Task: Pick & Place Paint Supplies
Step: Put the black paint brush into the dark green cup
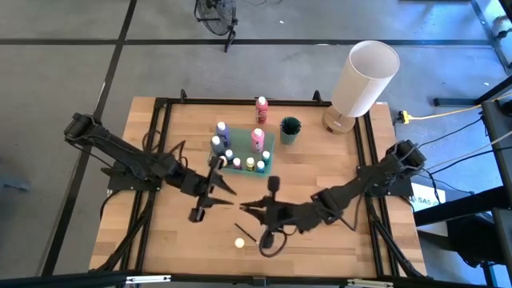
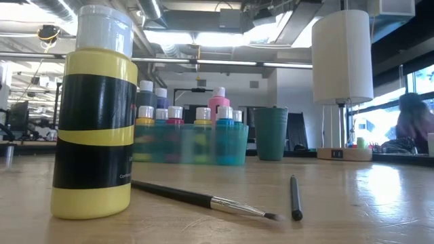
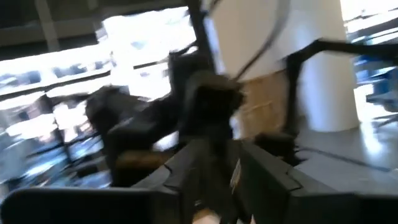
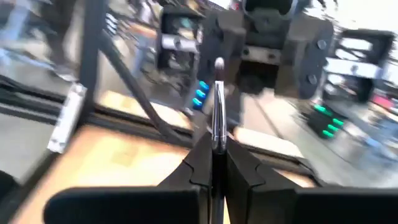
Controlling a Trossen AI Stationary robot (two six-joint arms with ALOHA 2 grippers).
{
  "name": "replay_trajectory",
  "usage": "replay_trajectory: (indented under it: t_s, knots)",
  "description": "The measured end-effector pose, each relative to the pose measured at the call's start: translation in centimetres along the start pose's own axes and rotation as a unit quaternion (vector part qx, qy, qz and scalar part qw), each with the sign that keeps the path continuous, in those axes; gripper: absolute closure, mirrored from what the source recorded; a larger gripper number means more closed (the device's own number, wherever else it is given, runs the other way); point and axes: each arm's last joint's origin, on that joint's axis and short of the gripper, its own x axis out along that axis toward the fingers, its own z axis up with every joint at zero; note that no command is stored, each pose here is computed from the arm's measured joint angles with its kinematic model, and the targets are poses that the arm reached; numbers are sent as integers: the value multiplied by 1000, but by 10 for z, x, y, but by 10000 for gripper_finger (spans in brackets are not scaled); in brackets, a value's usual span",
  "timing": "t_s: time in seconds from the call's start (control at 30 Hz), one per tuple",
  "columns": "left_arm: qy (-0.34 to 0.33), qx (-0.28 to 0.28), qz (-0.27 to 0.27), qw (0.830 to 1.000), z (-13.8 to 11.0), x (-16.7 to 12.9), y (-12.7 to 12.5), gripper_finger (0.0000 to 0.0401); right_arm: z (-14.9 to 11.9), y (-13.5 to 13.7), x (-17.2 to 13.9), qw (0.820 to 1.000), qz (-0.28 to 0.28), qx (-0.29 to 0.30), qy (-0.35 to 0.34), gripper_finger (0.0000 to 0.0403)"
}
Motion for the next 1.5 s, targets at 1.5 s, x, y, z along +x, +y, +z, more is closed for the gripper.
replay_trajectory:
  t_s: [1.5]
  knots:
    - [241,-64,189,950,8,-74,16,214,-151,-79,-131,871,-445,207,1,385]
